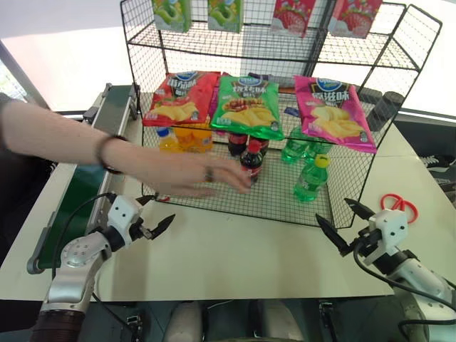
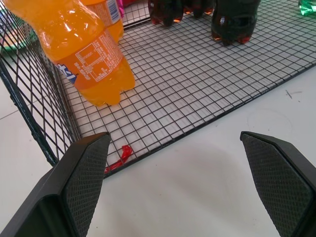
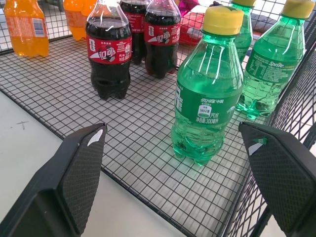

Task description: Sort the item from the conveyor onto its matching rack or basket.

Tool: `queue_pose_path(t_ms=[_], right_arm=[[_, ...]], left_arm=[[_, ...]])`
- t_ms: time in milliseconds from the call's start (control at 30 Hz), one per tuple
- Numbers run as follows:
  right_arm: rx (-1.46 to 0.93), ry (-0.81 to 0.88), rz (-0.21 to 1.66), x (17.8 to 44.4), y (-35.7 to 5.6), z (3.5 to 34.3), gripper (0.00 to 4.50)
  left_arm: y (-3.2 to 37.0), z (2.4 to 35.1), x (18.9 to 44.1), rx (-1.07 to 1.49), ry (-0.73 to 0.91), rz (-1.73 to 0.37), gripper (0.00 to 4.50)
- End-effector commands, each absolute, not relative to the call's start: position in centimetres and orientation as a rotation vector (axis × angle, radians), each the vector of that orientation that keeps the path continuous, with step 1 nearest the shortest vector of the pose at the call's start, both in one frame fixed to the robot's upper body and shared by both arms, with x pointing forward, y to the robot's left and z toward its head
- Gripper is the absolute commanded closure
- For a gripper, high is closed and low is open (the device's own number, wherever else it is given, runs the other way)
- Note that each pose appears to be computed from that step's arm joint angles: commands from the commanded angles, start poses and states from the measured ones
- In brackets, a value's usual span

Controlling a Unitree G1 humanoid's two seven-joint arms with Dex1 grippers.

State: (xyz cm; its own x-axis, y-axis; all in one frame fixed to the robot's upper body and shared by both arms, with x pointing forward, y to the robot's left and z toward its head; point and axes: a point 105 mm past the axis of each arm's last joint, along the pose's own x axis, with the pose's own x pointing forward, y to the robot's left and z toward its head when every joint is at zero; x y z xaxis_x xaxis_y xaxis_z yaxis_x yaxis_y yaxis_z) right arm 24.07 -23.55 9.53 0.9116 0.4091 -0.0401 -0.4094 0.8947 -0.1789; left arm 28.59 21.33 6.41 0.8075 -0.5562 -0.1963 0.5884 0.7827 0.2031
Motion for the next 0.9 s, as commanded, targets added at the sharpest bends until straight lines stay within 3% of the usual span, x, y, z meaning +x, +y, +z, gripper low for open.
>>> queue_pose_path(t_ms=[33, 900], right_arm=[[-0.199, -0.043, 0.437, 24.19, -23.14, 10.61, 0.05], [-0.205, -0.044, 0.441, 24.38, -23.18, 10.45, 0.05]], left_arm=[[21.32, 7.48, 28.76, 0.284, 0.084, -0.616, 0.0], [20.95, 7.59, 29.08, 0.284, 0.071, -0.622, 0.0]])
